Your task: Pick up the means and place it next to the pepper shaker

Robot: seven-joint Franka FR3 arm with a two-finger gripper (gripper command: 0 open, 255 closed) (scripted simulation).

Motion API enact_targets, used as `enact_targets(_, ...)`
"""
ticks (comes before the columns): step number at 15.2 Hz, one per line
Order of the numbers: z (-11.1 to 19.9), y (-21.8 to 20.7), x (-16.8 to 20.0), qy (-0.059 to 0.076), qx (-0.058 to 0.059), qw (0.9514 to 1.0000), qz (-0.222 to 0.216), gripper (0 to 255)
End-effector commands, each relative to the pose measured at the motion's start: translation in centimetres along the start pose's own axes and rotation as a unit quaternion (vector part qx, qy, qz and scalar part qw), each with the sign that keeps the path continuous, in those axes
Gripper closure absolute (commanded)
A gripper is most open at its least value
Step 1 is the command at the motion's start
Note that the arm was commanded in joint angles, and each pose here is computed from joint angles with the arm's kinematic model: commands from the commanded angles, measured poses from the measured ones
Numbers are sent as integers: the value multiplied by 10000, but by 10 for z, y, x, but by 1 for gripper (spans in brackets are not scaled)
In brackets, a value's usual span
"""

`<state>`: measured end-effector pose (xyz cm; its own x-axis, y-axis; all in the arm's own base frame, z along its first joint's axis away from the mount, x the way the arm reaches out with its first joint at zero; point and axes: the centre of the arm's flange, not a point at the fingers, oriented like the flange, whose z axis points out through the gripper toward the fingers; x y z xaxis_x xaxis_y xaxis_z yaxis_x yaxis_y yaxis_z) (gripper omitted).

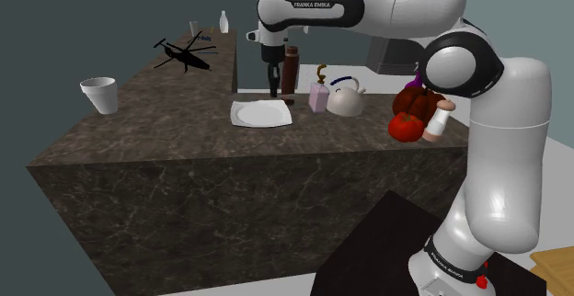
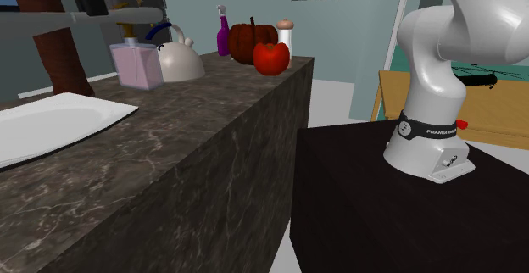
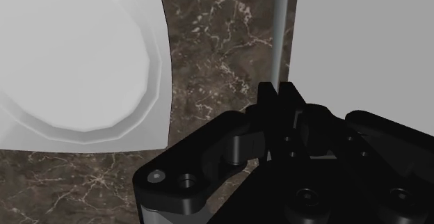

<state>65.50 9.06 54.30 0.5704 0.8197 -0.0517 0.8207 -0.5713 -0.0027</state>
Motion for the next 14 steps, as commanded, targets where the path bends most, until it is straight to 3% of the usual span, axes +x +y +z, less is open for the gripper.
enact_targets(1, -11, 0, -1, -1, 2, 10000, 0, 255)
enact_targets(14, -76, 0, -4, -1, 2, 10000, 0, 255)
